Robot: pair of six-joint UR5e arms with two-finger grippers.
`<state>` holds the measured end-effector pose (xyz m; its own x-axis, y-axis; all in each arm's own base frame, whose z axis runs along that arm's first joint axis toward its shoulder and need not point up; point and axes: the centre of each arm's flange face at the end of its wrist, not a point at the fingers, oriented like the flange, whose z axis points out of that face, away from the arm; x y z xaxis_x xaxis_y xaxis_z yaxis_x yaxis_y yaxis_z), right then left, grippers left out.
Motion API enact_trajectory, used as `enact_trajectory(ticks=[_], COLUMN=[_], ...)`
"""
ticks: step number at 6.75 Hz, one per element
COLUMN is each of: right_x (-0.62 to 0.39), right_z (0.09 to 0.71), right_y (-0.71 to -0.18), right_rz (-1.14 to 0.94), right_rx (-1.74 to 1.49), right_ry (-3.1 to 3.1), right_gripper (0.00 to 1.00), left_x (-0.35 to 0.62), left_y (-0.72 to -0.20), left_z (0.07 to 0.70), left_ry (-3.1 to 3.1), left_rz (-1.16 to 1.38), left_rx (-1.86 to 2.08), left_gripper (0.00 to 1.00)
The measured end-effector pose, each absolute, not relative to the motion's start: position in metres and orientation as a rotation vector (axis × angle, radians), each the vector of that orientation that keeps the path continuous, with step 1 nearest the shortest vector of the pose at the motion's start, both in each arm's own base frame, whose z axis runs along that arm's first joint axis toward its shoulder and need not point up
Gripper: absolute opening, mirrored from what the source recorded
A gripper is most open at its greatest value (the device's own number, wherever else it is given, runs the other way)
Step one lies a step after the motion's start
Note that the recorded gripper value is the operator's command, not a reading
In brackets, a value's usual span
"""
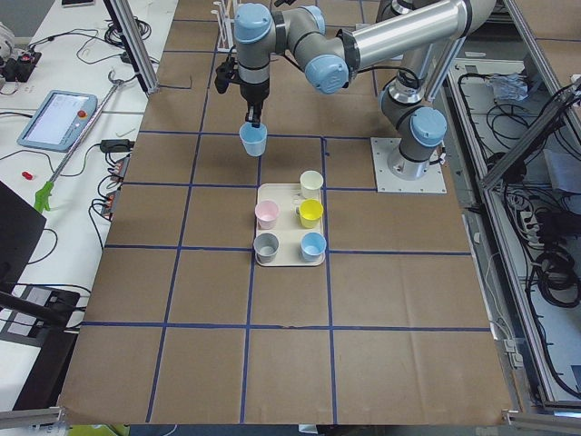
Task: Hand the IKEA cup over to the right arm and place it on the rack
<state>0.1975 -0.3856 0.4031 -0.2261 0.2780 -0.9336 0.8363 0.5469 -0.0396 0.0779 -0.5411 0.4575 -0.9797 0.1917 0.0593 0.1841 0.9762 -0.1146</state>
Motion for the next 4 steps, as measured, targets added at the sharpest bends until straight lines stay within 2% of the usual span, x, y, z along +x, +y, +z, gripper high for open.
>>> enact_trajectory(ticks=[4], right_x=[0.195], right_z=[0.403], right_y=[-0.387], right_rz=[-0.698], right_rx=[0.972], right_ry=[1.753], right_gripper=[1.00], left_x=[0.025], left_y=[-0.539], left_z=[0.477], left_ry=[-2.677], left_rz=[0.694], left_rx=[-0.399], left_gripper=[0.00])
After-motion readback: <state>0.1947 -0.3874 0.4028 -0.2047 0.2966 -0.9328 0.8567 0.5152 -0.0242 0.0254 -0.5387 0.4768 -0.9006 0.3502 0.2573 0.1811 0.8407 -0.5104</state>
